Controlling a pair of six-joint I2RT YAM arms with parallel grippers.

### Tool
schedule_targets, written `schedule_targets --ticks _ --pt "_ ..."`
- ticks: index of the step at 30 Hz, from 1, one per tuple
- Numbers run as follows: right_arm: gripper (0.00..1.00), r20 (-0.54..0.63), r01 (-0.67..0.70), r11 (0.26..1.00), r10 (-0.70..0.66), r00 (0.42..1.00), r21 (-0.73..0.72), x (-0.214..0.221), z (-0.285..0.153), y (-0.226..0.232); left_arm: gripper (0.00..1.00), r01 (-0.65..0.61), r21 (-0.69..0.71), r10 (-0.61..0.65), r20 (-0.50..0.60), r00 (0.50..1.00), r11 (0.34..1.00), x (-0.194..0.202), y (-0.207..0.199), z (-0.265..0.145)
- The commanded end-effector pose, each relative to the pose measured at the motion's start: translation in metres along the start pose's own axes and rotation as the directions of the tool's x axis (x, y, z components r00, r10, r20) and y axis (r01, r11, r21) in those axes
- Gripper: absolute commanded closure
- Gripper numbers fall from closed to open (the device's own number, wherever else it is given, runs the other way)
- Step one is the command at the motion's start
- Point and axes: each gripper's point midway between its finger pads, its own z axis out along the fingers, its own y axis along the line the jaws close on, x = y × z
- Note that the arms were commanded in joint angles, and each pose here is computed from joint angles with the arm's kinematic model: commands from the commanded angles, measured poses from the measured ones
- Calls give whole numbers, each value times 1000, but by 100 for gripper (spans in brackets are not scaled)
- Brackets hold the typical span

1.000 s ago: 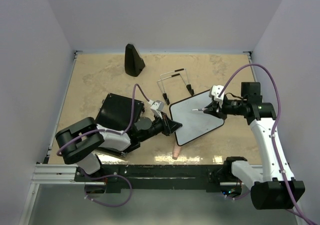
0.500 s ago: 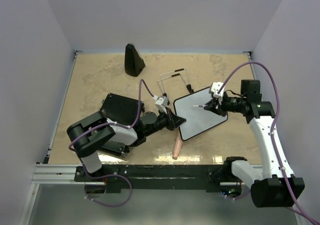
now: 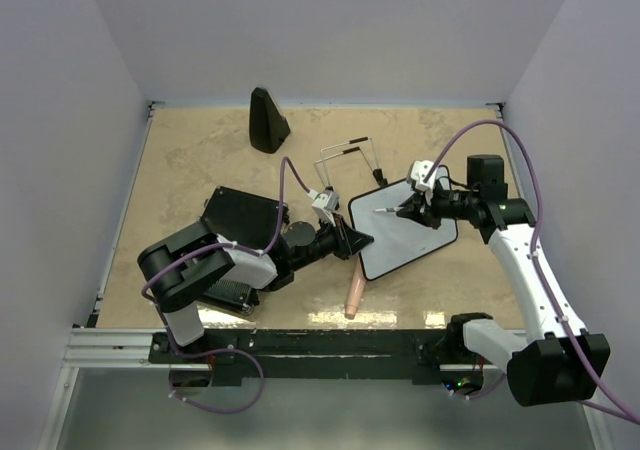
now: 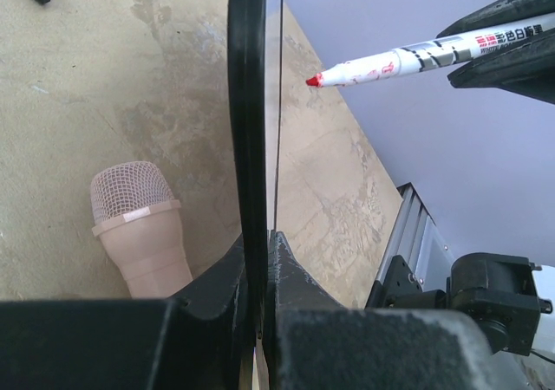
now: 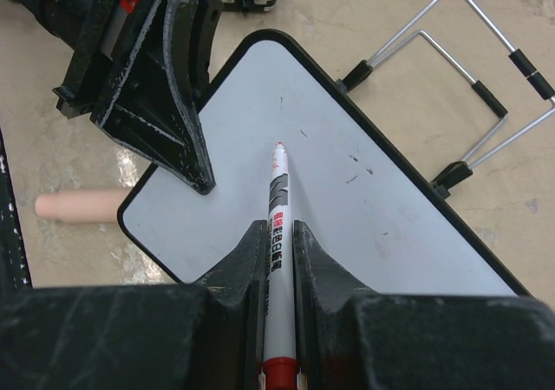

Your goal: Write a sentence on the whiteboard

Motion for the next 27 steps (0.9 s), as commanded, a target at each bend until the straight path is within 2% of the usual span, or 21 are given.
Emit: schedule_targets --ticks 1,27 --pt "100 23 24 999 -25 999 29 -11 7 -5 100 -20 108 8 111 994 994 -34 -31 9" --pt "100 -27 11 1000 -10 1000 22 2 16 -1 100 -21 115 7 116 993 993 -34 -32 5"
